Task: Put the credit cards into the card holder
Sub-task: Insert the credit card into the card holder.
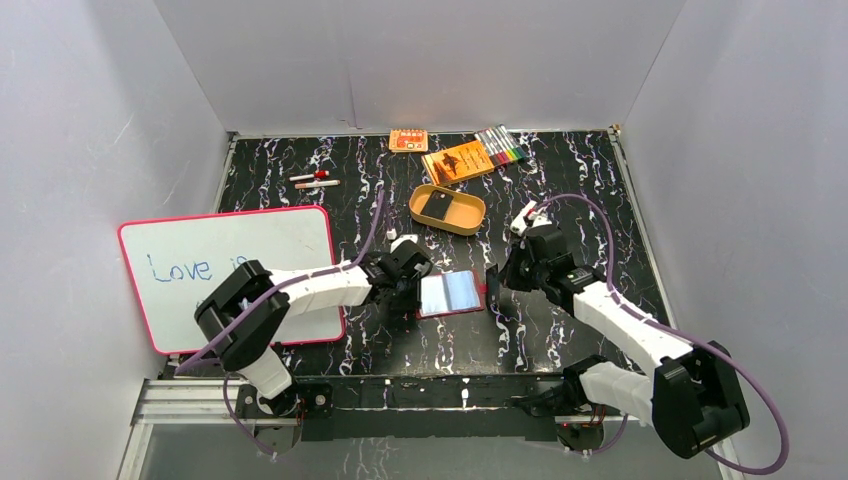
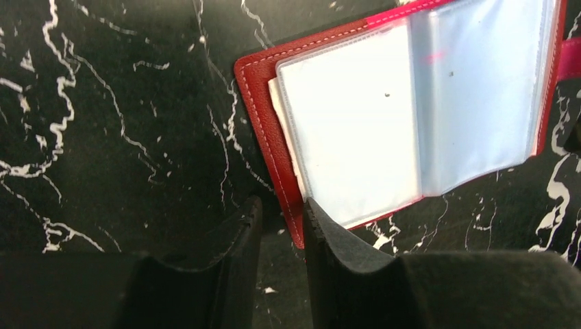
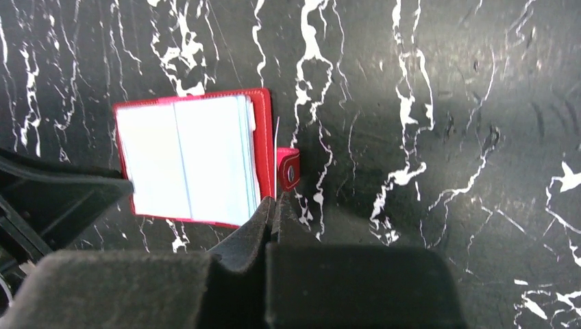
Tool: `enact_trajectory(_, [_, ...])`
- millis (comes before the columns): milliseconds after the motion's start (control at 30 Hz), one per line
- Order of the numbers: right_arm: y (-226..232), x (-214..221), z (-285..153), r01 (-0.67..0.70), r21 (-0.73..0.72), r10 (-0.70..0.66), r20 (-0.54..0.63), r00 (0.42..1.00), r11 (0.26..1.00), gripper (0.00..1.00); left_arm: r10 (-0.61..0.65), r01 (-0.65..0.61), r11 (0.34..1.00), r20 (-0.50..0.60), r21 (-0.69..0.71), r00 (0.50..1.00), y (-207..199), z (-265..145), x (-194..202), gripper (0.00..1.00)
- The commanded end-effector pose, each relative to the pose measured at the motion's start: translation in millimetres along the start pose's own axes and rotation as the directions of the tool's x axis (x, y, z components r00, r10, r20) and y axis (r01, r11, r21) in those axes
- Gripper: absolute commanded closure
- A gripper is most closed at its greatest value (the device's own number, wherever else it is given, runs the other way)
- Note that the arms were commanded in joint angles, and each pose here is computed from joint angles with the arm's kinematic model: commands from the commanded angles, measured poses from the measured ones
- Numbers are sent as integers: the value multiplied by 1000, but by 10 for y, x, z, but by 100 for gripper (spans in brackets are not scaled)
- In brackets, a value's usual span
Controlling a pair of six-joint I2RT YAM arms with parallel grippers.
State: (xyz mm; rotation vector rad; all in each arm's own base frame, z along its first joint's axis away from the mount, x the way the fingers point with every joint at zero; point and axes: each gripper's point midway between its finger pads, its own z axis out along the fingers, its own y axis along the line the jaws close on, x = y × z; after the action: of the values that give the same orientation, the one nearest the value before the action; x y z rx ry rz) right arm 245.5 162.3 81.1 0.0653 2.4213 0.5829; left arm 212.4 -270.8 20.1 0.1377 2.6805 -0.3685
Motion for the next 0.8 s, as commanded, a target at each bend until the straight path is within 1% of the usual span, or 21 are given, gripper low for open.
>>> enact_trajectory(0, [-21, 83, -85, -17, -3, 17, -7, 1000, 1000, 100, 46, -47, 994, -17, -102, 999, 169, 127, 33, 73])
enact_trajectory(133, [-25, 72, -200, -19, 7, 19, 0, 1000, 1000, 100, 53, -53, 992, -6, -112, 999, 134, 127, -45, 74])
enact_trajectory(300, [187, -253, -408, 4, -43, 0, 84, 996, 999, 100, 29, -26, 996, 39, -82, 999, 74, -84, -159, 72])
enact_trajectory(367, [326, -324, -424, 17, -97, -9, 83, 997, 995, 100, 8, -6, 999, 74, -32, 997, 4, -218, -224, 70])
enact_trajectory(467, [571, -333, -396, 12, -216, -1, 51, 999, 976, 100, -24, 17, 998, 116, 62, 993, -136, -392, -305, 69])
enact_trajectory(567, [756, -307, -324, -30, -326, 42, 31, 999, 945, 100, -41, 19, 986, 132, 166, 990, -315, -481, -347, 68])
enact_trajectory(667, [828, -281, -219, -82, -374, 92, 9, 996, 924, 100, -47, 15, 975, 143, 220, 989, -442, -476, -394, 69])
enact_trajectory(767, [851, -256, -115, -109, -395, 116, -7, 993, 912, 100, -38, 5, 972, 137, 236, 990, -504, -397, -402, 70])
